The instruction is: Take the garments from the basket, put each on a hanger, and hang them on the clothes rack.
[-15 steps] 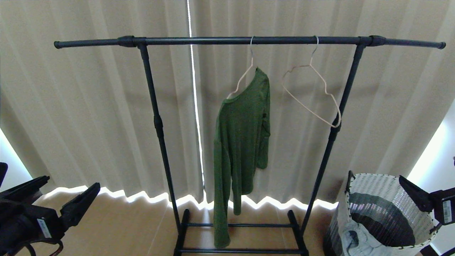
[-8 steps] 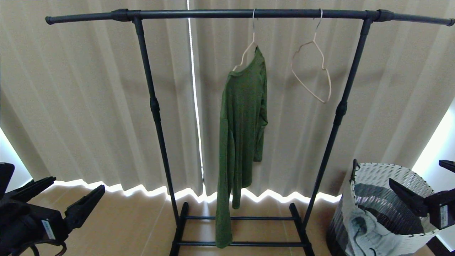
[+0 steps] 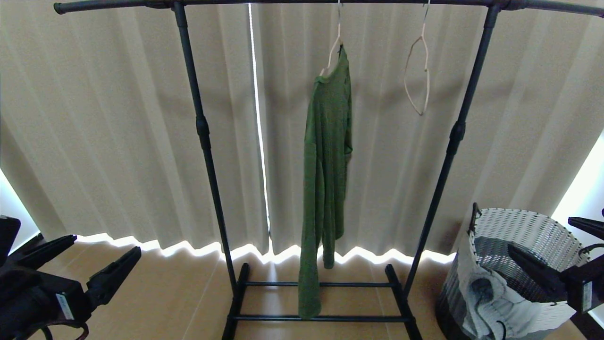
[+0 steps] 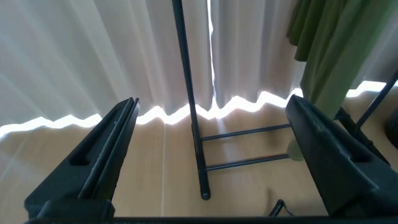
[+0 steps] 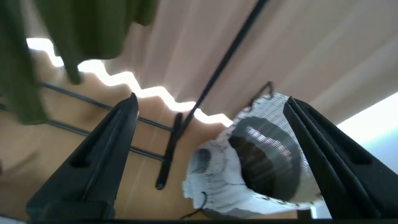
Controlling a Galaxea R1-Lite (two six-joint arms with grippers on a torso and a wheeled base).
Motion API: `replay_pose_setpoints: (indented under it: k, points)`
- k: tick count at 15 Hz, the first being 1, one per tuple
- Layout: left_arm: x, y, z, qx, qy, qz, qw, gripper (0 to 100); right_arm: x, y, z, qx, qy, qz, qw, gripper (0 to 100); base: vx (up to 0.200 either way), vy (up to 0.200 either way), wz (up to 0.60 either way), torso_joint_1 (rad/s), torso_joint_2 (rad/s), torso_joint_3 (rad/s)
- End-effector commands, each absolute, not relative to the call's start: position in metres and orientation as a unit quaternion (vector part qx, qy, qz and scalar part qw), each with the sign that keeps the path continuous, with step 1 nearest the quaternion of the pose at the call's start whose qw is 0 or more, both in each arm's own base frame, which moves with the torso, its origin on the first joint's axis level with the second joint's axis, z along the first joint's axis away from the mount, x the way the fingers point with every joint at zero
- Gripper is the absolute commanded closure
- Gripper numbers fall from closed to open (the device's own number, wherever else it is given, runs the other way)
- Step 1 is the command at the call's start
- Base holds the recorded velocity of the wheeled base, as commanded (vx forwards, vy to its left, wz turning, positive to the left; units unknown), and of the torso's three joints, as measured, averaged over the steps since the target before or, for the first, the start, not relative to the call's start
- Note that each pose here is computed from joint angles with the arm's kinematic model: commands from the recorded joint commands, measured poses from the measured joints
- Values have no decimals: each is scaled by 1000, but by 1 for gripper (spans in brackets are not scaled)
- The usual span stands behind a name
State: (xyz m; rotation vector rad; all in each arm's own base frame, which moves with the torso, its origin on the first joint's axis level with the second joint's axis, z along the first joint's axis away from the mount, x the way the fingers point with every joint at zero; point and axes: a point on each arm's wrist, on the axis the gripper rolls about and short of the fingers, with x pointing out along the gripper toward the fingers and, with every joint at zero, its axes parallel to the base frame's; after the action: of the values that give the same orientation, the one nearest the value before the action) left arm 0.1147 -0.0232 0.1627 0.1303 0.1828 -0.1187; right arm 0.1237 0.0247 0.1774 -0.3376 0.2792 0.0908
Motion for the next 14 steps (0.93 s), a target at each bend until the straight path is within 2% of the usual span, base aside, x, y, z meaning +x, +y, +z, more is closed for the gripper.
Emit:
replay_pose_setpoints:
  k: [1,6,10,14]
  points:
    - [115,-23,162,65,92,-59,992,0,124,22,173,-167,149,38,974,0,0,0,0,0,0,0]
    - [113,-23,159,70,94,-60,991,0,126,17,167,-163,168,45,971,0,0,0,0,0,0,0]
    - [103,-22,166,61,64,-81,993,0,128,17,165,-164,176,45,970,0,0,0,0,0,0,0]
    - [99,-22,165,60,60,-97,992,0,127,17,161,-165,183,47,968,0,0,0,0,0,0,0]
